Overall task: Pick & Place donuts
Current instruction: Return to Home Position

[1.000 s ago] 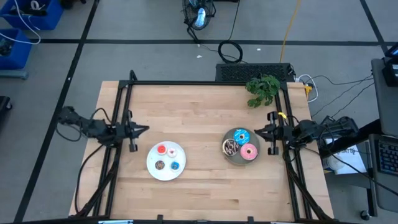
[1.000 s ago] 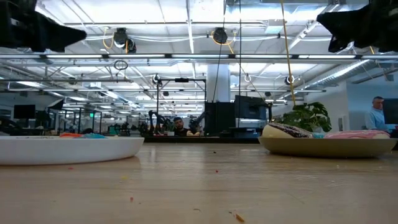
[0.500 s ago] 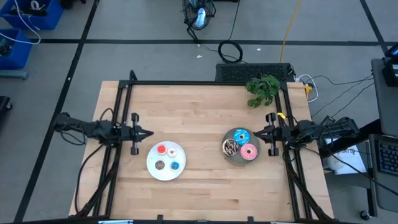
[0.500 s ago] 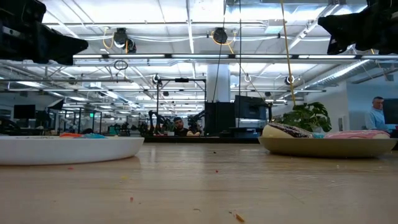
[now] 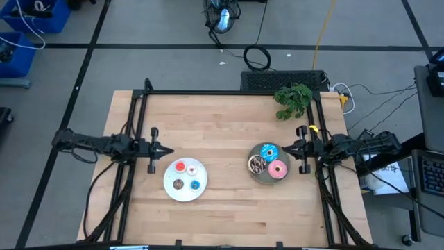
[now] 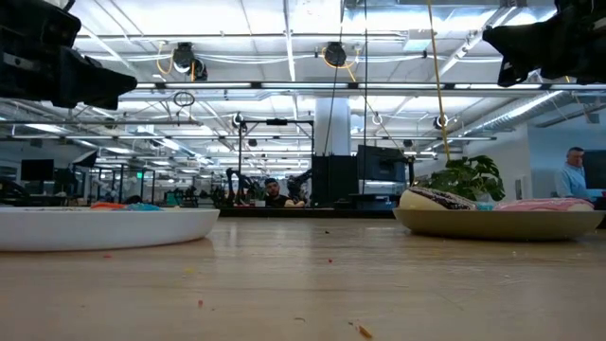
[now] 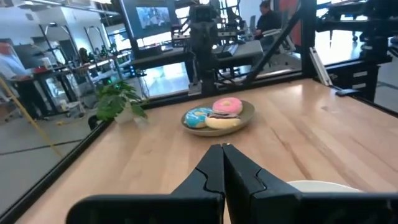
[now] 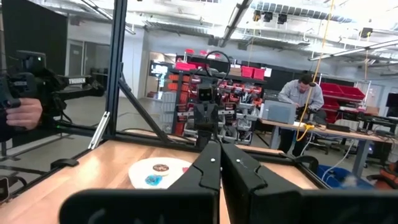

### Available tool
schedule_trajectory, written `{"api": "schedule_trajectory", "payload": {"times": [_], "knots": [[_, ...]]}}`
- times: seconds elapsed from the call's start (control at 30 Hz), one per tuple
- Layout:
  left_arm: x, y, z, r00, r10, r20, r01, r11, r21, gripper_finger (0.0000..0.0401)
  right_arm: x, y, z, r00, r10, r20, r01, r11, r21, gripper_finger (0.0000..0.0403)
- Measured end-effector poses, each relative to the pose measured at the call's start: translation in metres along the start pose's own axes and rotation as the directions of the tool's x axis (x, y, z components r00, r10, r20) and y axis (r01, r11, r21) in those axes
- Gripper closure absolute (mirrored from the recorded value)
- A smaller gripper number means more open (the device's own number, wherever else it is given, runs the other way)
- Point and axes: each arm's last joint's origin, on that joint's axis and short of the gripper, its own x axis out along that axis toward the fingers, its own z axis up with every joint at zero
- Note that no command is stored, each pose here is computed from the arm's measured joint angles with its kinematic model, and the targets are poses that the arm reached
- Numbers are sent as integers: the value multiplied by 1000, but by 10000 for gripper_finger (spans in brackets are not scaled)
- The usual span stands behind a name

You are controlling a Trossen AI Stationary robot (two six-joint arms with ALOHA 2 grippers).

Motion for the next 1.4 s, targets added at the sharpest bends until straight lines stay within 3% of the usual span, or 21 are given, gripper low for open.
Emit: {"api": "schedule_trajectory", "payload": {"times": [0.1,0.37,0.5,1.4], "knots": [[0,1,-1,1000,-11,-4,11,1000,0,400,0,0,-1,1000,-7,-14,7,1000,-3,403],[1,5,-3,999,-31,-17,31,1000,2,399,0,-4,-2,987,-153,-39,154,988,10,403],[1,7,-4,1000,-6,-22,5,999,-45,398,0,-4,-2,988,-151,-42,151,988,7,403],[1,8,0,1000,12,18,-11,998,-69,396,0,-4,-2,988,-151,-37,150,989,-17,403]]}}
